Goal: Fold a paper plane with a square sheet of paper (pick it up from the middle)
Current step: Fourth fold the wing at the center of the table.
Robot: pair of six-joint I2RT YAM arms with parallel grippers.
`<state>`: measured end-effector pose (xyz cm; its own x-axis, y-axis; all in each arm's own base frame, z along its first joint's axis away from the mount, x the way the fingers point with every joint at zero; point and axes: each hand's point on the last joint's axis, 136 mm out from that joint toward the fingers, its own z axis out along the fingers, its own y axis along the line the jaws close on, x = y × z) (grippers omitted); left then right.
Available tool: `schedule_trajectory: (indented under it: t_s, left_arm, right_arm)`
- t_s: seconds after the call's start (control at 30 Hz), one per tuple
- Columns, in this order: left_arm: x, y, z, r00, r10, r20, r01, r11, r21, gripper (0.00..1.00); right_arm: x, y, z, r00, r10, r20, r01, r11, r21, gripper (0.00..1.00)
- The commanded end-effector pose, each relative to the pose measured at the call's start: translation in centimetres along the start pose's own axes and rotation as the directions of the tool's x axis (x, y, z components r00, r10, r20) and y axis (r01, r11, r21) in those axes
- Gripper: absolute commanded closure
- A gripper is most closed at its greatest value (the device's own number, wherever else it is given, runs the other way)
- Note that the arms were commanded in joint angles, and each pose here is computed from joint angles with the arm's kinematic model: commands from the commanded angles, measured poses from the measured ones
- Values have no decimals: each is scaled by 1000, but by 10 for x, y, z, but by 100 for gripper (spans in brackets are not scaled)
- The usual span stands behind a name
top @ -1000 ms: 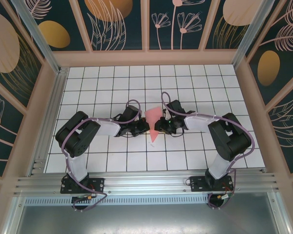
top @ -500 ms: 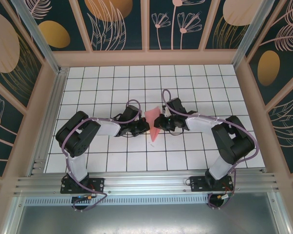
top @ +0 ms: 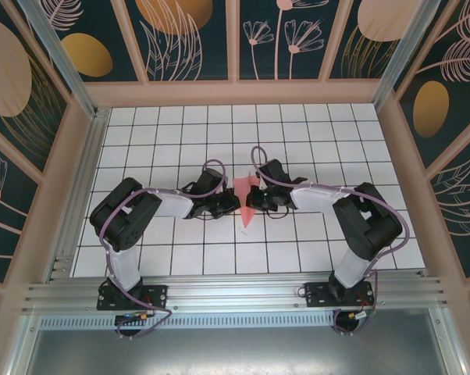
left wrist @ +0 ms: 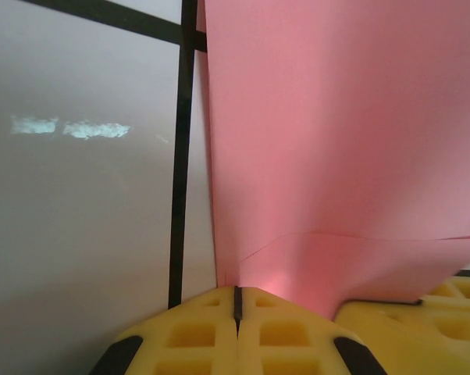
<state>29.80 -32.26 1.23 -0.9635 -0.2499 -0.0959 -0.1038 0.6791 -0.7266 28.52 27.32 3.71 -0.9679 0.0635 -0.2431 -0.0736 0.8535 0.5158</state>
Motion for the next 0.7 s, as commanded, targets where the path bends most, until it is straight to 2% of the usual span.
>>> schedule_trajectory:
  t_s: [0.0,0.17,0.33,0.53,0.67]
  left_arm:
    - [9,45,13,999,-47,-9,45,990,-130,100]
    - [8,44,13,999,-48,-1,48,991,-129,100]
    - [9,46,13,999,-52,0,51,991,-126,100]
    - [10,47,13,999,-54,1,54,992,-118,100]
    - [11,47,13,998,-55,2,55,992,-115,100]
  right_arm:
    - [3,-24,2,1000,-29,-3,29,980,198,96]
    - [-3,-22,-4,997,-68,32,56,959,278,94]
    - [-1,10,-4,997,-71,19,69,992,106,88]
    - [-5,22,-7,1000,-2,19,3,999,-52,89]
    - [-7,27,-6,1000,13,14,-11,994,-109,91]
